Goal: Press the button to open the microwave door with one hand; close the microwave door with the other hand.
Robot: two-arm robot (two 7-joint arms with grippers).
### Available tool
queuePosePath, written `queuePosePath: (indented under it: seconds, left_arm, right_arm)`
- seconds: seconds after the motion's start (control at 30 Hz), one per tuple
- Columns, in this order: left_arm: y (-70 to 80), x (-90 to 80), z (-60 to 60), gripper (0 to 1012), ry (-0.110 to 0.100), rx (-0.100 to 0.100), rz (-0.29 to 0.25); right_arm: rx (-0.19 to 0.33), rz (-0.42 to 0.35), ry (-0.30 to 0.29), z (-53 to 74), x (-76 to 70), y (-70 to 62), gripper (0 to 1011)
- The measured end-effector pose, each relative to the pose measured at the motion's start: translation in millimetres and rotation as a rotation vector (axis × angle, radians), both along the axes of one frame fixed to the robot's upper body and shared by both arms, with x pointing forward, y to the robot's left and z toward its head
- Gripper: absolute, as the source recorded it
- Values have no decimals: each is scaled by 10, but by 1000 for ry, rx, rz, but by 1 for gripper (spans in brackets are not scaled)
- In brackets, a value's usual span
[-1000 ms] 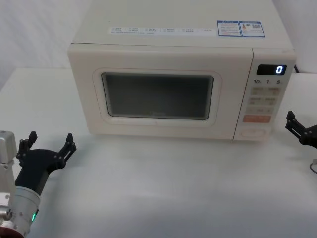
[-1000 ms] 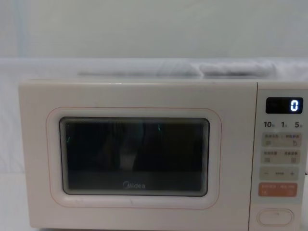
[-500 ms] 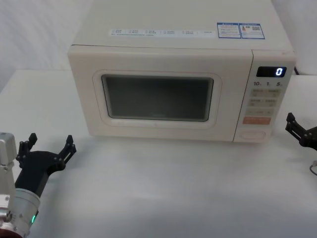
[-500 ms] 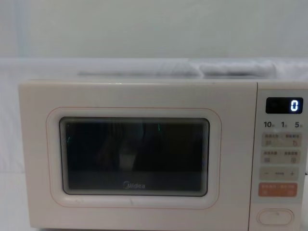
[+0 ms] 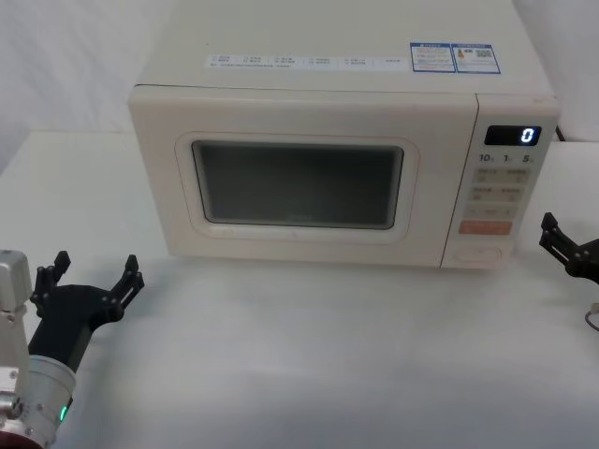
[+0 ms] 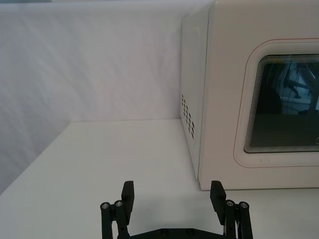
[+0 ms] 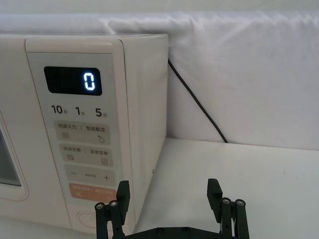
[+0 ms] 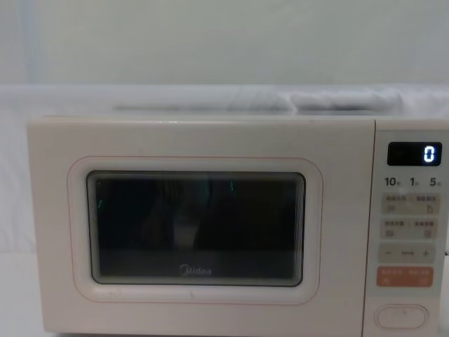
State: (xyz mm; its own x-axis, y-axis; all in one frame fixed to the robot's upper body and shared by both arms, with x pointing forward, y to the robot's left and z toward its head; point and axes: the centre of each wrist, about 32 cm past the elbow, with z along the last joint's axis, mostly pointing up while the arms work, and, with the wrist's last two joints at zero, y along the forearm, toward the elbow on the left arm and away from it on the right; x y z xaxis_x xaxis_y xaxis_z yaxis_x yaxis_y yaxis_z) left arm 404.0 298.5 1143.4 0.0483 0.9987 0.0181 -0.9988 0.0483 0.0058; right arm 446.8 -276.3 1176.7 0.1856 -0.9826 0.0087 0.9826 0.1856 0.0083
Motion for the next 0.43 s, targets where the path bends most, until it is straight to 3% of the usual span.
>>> queuePosePath:
  seconds: [0.43]
  left_arm:
    - [0, 0, 0, 1001, 0, 0, 0]
  right_arm:
    - [0, 0, 0, 0, 0, 0, 1002]
